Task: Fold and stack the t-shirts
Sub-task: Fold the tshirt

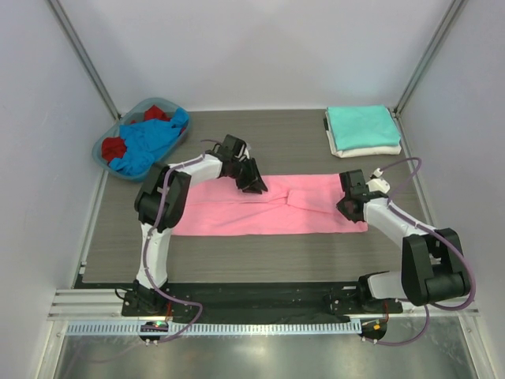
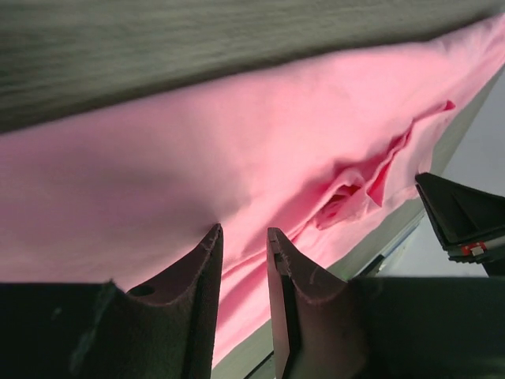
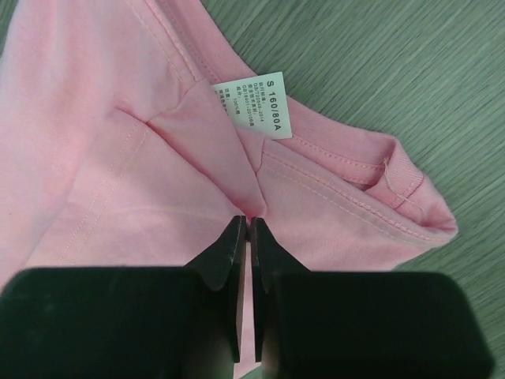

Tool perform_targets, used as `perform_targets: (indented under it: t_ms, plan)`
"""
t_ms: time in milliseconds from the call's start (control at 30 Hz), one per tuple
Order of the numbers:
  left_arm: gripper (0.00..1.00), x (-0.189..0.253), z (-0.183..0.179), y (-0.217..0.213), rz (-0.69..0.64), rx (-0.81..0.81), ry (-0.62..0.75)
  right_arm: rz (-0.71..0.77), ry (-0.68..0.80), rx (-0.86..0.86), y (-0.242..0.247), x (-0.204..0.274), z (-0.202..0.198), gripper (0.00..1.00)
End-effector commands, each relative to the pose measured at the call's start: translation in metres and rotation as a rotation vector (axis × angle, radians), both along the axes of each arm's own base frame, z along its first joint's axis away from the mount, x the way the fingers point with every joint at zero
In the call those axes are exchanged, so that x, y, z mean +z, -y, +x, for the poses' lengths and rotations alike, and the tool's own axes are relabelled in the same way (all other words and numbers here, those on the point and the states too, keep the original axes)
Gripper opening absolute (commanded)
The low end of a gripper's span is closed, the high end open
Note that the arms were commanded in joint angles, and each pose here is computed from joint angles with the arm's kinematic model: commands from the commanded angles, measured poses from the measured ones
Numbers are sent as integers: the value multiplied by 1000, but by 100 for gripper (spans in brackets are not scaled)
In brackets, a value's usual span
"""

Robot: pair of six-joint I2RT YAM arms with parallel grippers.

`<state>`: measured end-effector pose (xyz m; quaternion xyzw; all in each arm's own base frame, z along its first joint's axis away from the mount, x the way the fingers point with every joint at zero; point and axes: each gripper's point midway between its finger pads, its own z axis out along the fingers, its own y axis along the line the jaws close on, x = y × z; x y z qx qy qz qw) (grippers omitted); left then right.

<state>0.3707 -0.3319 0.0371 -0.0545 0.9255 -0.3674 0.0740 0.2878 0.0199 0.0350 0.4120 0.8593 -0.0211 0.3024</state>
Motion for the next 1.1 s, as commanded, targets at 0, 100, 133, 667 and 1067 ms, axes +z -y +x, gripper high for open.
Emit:
perform_targets:
  t_ms: [0, 100, 133, 667, 1067]
  plan:
    - [30, 20, 6, -8, 14, -9, 69, -26, 80, -56, 9, 11, 11, 8]
    - [30, 3, 17, -31, 117, 30, 81, -18, 103, -63, 10, 18, 8, 1]
    - [30, -4, 21, -40, 148, 36, 84, -12, 119, -65, 10, 22, 7, 1]
    - [30, -33, 22, -61, 205, 63, 28, 96, 184, -122, -3, 8, -20, 1]
    - [34, 19, 25, -48, 124, 14, 75, 35, 179, -85, -1, 28, -12, 27]
